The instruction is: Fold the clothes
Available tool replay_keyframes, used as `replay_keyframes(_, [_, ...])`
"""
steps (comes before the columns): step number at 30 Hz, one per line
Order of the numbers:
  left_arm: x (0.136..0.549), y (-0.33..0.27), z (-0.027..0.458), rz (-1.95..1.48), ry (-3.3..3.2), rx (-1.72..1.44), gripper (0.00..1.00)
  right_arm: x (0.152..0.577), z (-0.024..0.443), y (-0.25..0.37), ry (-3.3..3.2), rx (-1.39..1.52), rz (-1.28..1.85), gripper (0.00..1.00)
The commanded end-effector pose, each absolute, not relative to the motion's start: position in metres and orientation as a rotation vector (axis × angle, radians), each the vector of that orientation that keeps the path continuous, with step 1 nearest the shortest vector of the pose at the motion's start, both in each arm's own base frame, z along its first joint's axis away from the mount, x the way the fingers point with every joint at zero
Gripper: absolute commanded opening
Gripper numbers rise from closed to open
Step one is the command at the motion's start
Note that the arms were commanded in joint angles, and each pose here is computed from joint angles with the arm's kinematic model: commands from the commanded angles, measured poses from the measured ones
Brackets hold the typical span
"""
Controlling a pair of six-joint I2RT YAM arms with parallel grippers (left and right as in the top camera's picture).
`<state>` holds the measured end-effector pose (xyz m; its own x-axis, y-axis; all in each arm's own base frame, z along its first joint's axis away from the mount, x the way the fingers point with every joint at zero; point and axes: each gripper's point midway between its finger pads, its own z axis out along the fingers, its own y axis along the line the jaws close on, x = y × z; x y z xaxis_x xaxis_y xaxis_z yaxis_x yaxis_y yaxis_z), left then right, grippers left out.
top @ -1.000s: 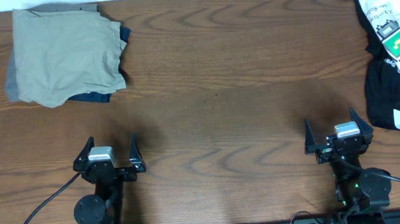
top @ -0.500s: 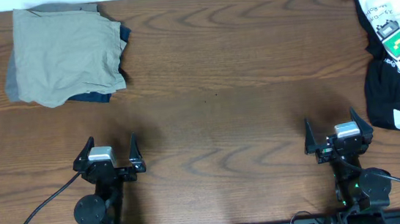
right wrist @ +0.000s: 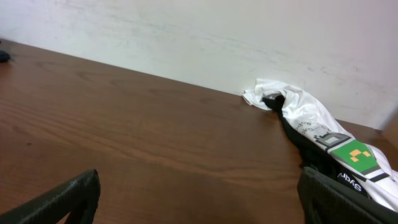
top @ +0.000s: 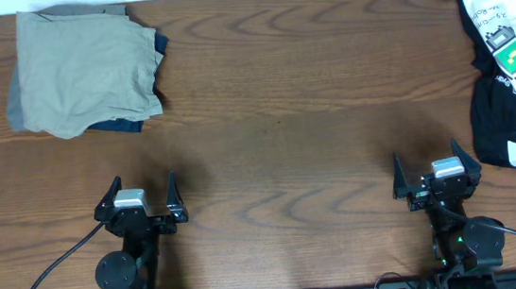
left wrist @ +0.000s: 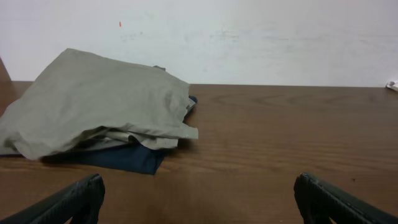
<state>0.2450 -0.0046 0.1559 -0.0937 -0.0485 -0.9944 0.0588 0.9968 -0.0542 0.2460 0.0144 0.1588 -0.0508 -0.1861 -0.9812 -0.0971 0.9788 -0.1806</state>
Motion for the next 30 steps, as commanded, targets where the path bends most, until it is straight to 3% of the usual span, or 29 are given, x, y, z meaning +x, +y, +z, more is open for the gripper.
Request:
replay_keyframes(1, [0.2441,-0.0061,0.1395,-0.104,1.715,0.008,0.98,0.2460,0.1581,0.0106,1.628,-0.196,-0.079,0.99])
replay_keyframes(30, [0.2445,-0.0090,0.1412,-0.118,1.708,0.021,0.98,0.2461,0.1602,0.0102,1.622,-0.177,-0.066,0.99])
